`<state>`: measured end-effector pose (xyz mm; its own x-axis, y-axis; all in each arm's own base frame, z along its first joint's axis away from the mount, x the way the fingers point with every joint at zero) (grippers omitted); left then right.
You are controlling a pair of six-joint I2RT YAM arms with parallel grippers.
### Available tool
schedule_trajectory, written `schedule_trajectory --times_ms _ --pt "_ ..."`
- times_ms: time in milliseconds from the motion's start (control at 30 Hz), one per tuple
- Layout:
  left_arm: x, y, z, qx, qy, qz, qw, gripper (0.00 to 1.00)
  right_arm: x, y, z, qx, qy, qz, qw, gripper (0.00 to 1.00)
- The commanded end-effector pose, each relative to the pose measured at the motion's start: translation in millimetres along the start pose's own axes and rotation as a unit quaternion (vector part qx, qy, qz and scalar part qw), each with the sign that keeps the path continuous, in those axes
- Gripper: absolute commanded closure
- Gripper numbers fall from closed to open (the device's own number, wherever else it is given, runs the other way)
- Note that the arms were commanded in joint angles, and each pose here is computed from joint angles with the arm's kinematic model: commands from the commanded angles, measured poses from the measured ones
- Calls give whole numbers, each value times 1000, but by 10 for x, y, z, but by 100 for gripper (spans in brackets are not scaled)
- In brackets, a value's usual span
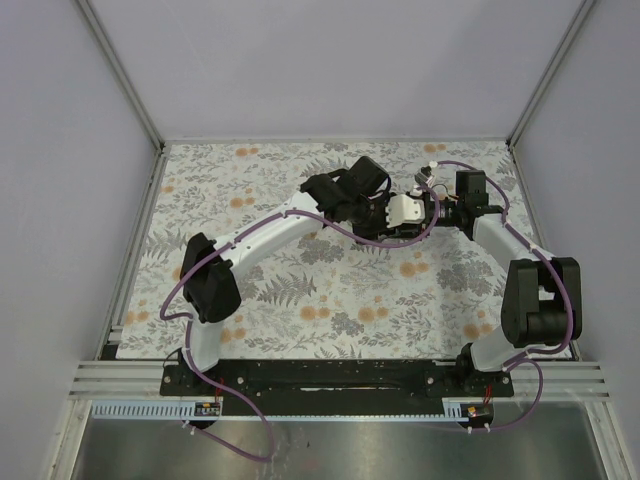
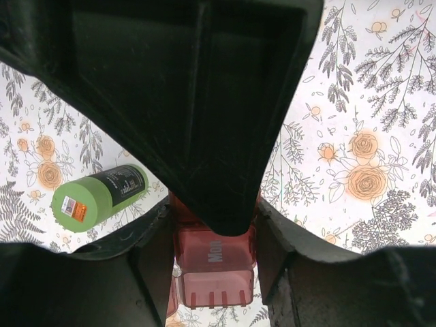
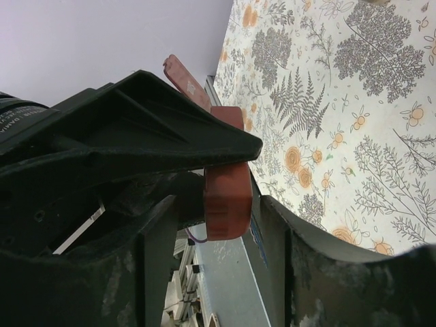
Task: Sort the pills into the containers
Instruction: Place the pill container at the center of the board.
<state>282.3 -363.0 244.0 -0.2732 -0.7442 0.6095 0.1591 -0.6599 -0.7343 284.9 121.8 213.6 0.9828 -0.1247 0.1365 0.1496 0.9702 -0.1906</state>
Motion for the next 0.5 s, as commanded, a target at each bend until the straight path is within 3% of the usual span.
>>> schedule_trajectory --times_ms 0,167,467 --pt "13 -46 37 12 12 -2 1000 100 20 -42 100 -1 -28 -10 1000 37" --pt "-95 -42 26 3 1 3 1000 100 56 -108 66 -22 -37 -22 999 34" --pt "-404 186 -91 -21 -14 26 999 100 229 -543 -222 -152 -25 -80 985 30"
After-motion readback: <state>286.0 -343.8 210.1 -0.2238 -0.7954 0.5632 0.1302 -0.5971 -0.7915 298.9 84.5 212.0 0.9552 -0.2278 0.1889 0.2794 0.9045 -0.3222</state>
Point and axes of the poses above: each gripper's point midway between its finger pads, its own y axis out along the fingers, its own z axis along the line the jaws close on, x = y × z, the point moved 7 cm from there along -y, back along the fingers, and after that the axes turned 10 degrees about y, right-handed, at the moved point
